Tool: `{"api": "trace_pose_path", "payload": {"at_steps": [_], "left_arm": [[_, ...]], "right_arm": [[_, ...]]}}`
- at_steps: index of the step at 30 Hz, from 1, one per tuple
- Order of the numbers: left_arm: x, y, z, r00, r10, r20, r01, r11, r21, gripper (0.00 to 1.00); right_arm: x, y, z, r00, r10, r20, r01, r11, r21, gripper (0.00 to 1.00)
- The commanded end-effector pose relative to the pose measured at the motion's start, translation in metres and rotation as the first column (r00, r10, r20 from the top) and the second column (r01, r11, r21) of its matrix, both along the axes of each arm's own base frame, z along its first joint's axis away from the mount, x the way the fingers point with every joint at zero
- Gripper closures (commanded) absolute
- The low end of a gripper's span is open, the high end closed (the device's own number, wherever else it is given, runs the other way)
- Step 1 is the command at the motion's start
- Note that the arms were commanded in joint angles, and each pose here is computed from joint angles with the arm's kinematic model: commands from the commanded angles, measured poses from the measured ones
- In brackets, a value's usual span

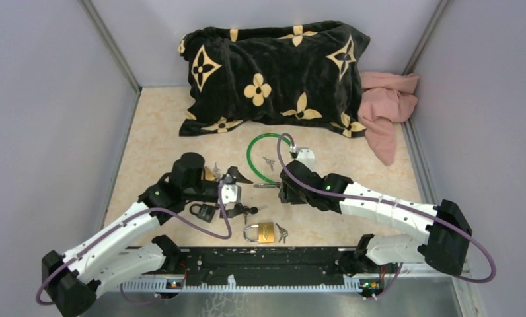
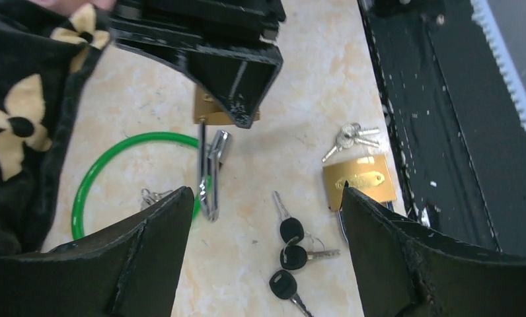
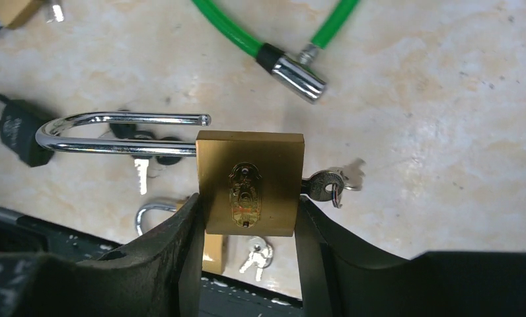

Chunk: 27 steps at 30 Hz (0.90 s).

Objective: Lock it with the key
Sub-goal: Pick up the lock from the center of the board.

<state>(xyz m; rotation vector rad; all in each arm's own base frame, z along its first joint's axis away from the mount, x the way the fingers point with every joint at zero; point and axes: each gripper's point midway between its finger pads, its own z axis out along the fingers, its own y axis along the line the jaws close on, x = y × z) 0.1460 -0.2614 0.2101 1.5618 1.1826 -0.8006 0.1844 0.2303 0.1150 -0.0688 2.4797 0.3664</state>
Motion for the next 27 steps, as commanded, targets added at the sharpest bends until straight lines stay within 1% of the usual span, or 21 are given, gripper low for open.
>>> {"api": "trace_pose_path", "payload": {"at_steps": [1,2,4,7,10,12,14,18,19,20,21,22,23,24,26,27], "left_arm": [[0.013,-0.002,-0.021,0.993,-0.019,0.120,0.004,0.992,0.122,0.11],[0.020,-0.004,-0.022,0.994,0.026,0.106,-0.038,0.993,0.112,0.11],[0.034,-0.004,-0.025,0.989,0.116,0.089,-0.124,0.987,0.100,0.15],[0.042,0.001,-0.032,0.980,0.177,0.093,-0.186,0.978,0.098,0.26],[0.042,0.004,-0.037,0.977,0.196,0.088,-0.205,0.973,0.106,0.35],[0.042,0.005,-0.039,0.975,0.204,0.083,-0.212,0.971,0.110,0.48],[0.043,0.006,-0.037,0.974,0.211,0.084,-0.220,0.970,0.105,0.62],[0.041,0.004,-0.028,0.973,0.219,0.069,-0.224,0.972,0.075,0.98],[0.040,0.004,-0.026,0.973,0.225,0.056,-0.229,0.971,0.066,1.00],[0.040,0.003,-0.024,0.971,0.236,0.039,-0.238,0.969,0.058,1.00],[0.038,0.002,-0.021,0.968,0.252,-0.001,-0.252,0.967,0.045,1.00],[0.037,0.002,-0.017,0.963,0.266,-0.040,-0.265,0.964,0.033,1.00],[0.035,0.002,-0.013,0.957,0.277,-0.084,-0.276,0.961,0.021,1.00],[0.031,0.001,-0.009,0.951,0.279,-0.132,-0.281,0.960,0.006,1.00],[0.026,0.002,0.001,0.934,0.277,-0.224,-0.290,0.957,-0.028,1.00],[0.024,0.003,0.008,0.924,0.275,-0.265,-0.298,0.953,-0.048,1.00]], "right_arm": [[0.014,0.057,0.068,0.979,0.083,0.185,-0.116,0.978,0.174,1.00],[0.012,0.064,0.073,0.975,0.101,0.198,-0.135,0.976,0.170,1.00],[0.009,0.073,0.081,0.966,0.123,0.226,-0.163,0.973,0.166,1.00],[0.004,0.083,0.090,0.955,0.152,0.254,-0.199,0.964,0.173,1.00],[0.001,0.086,0.094,0.948,0.169,0.271,-0.223,0.958,0.183,1.00],[-0.001,0.089,0.096,0.943,0.179,0.281,-0.238,0.952,0.191,1.00],[-0.001,0.091,0.099,0.938,0.187,0.292,-0.250,0.948,0.195,1.00],[-0.002,0.093,0.098,0.933,0.202,0.297,-0.264,0.947,0.186,1.00],[-0.003,0.095,0.098,0.931,0.210,0.299,-0.273,0.943,0.189,1.00],[-0.003,0.096,0.099,0.927,0.217,0.305,-0.282,0.940,0.191,1.00],[-0.005,0.098,0.098,0.922,0.232,0.310,-0.300,0.934,0.192,1.00],[-0.006,0.099,0.098,0.916,0.248,0.315,-0.318,0.928,0.194,0.93],[-0.008,0.100,0.095,0.905,0.274,0.325,-0.346,0.920,0.187,0.77],[-0.010,0.099,0.093,0.893,0.297,0.339,-0.370,0.913,0.174,0.57],[-0.012,0.092,0.090,0.878,0.317,0.359,-0.391,0.907,0.155,0.32],[-0.013,0.086,0.087,0.872,0.324,0.367,-0.397,0.906,0.145,0.24]]}}
